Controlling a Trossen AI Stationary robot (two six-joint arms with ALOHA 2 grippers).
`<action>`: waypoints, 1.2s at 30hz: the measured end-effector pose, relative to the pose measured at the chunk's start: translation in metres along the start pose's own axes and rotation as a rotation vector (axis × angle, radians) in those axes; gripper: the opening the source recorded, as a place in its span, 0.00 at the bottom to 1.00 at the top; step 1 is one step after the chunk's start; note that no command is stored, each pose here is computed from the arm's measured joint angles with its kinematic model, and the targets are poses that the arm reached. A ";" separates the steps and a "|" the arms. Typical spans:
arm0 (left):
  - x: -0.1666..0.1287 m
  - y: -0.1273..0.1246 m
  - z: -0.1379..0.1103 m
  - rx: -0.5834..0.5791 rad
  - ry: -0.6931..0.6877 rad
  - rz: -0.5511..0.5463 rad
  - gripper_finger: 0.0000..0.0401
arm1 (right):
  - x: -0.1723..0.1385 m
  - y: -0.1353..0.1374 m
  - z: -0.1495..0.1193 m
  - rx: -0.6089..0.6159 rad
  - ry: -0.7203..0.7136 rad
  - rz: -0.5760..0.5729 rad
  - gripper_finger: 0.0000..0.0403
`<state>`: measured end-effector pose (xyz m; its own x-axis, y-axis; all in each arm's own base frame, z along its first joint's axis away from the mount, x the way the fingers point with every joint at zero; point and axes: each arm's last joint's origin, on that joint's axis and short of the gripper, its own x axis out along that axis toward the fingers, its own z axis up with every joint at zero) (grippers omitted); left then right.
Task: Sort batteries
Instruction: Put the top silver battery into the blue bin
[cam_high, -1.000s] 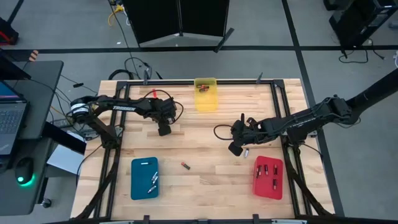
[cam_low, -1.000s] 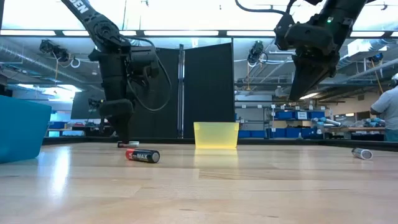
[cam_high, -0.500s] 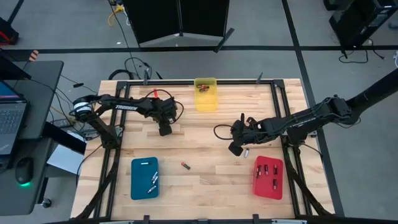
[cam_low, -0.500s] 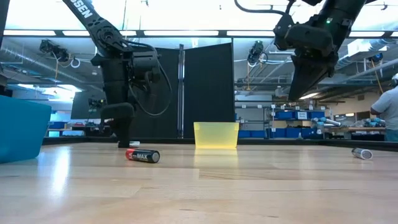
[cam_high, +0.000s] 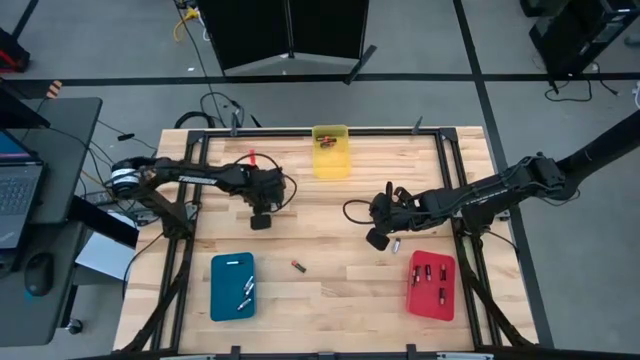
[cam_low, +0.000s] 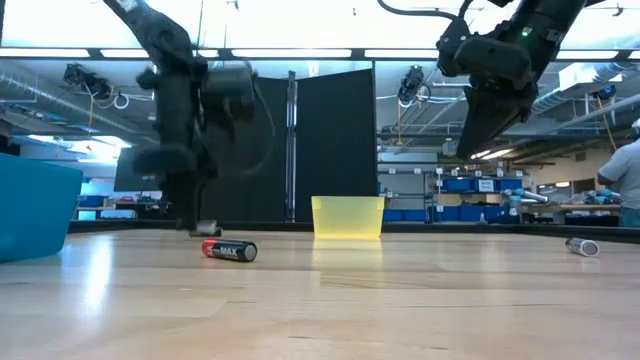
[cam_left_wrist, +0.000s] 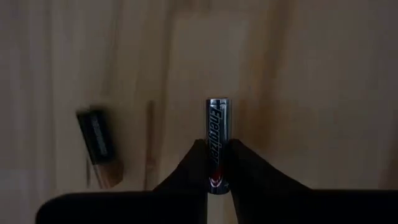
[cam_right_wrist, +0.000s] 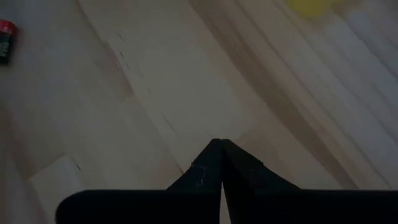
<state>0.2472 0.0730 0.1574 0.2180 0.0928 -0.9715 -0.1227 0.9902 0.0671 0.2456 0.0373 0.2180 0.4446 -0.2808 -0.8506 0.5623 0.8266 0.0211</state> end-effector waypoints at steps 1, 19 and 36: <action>-0.007 -0.005 0.003 0.019 -0.021 -0.001 0.11 | 0.000 0.001 0.001 -0.009 -0.006 0.005 0.04; -0.098 -0.139 -0.030 0.336 -0.012 -0.227 0.11 | 0.001 0.004 0.021 -0.185 -0.182 0.034 0.02; -0.078 -0.211 -0.075 0.024 0.062 -0.251 0.11 | 0.006 -0.006 0.035 -0.217 -0.223 0.039 0.04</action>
<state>0.1830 -0.1509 0.2022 0.1789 -0.1623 -0.9704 -0.0493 0.9836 -0.1736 0.2693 0.0133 0.2314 0.6182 -0.3273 -0.7146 0.3909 0.9168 -0.0817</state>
